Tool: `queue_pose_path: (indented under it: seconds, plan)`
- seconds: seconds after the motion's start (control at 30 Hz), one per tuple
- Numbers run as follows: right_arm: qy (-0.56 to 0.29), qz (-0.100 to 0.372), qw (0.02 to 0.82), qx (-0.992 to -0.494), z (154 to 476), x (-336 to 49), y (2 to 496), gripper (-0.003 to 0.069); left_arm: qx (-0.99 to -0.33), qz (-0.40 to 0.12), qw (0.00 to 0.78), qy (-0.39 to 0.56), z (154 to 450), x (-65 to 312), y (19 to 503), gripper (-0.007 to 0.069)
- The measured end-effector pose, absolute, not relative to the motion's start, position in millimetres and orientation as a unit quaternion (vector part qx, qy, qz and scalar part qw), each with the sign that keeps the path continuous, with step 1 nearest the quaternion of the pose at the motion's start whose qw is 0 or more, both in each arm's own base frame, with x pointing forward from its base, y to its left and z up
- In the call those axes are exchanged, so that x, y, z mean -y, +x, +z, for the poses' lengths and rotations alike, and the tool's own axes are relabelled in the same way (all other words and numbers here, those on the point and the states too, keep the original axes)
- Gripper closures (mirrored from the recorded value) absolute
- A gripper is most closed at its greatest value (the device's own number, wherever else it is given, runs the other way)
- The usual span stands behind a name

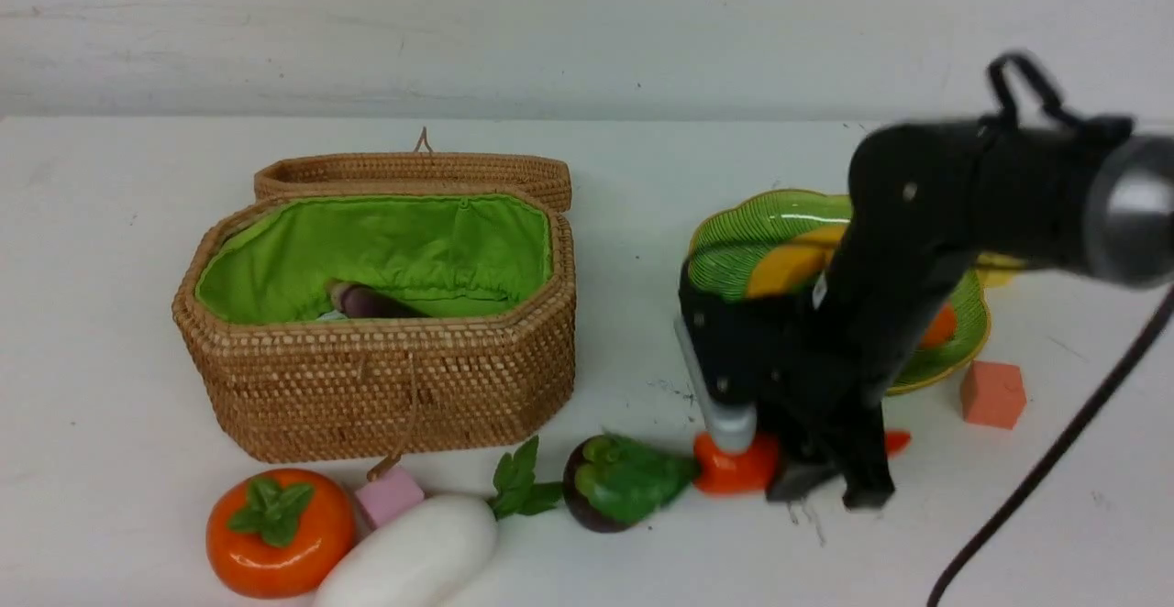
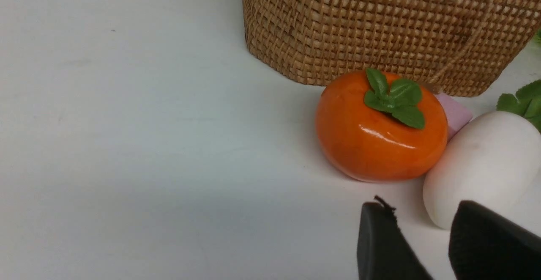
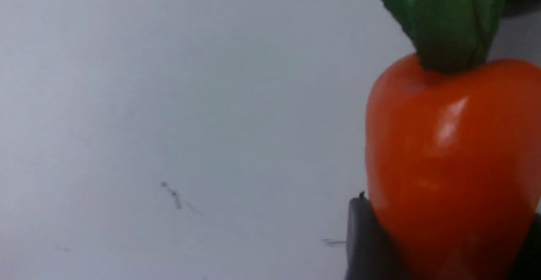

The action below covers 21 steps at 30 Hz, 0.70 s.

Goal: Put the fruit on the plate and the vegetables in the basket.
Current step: Use the right arm to grab a carrot and put it into the left basket

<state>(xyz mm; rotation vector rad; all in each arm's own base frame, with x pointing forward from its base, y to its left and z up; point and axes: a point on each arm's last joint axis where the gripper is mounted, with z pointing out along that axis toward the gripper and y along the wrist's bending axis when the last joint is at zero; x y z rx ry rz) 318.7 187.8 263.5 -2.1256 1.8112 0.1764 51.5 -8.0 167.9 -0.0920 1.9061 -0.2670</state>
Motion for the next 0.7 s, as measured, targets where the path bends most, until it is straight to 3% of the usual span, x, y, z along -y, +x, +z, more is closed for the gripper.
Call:
queue_pose_path:
  seconds: [0.1, 0.17, 0.23, 0.33, 0.4, 0.5, 0.53, 0.6, 0.7]
  plan:
    - [-0.73, 0.066, 0.263, -0.627, 316, -196, 321, 0.0307, -0.812, -0.114, 0.571, -0.039, 168, 8, 51, 0.0386]
    - [-0.691, 0.102, 0.361, -0.618, 356, -208, 324, 0.0307, -0.812, -0.114, 0.571, -0.039, 168, 8, 51, 0.0386]
    - [-0.606, 0.183, 0.481, -0.607, 397, -227, 329, 0.0307, -0.812, -0.114, 0.571, -0.039, 168, 8, 51, 0.0386]
    - [-0.496, 0.273, 0.58, -0.586, 419, -252, 341, 0.0307, -0.812, -0.114, 0.571, -0.039, 168, 8, 51, 0.0386]
    - [-0.473, 0.279, 0.603, -0.579, 415, -262, 348, 0.0307, -0.812, -0.114, 0.571, -0.039, 168, 8, 51, 0.0386]
    - [-0.477, 0.218, 0.623, -0.58, 364, -299, 374, 0.0307, -0.812, -0.114, 0.571, -0.039, 168, 8, 51, 0.0386]
    - [-0.478, 0.214, 0.622, -0.582, 360, -301, 375, 0.0307, -0.812, -0.114, 0.571, -0.039, 168, 8, 51, 0.0386]
    - [-0.481, 0.165, 0.604, -0.614, 308, -322, 391, 0.0307, -0.812, -0.114, 0.571, -0.039, 168, 8, 51, 0.0386]
    - [-0.473, 0.142, 0.582, -0.646, 268, -338, 396, 0.0307, -0.812, -0.114, 0.571, -0.039, 168, 8, 51, 0.0386]
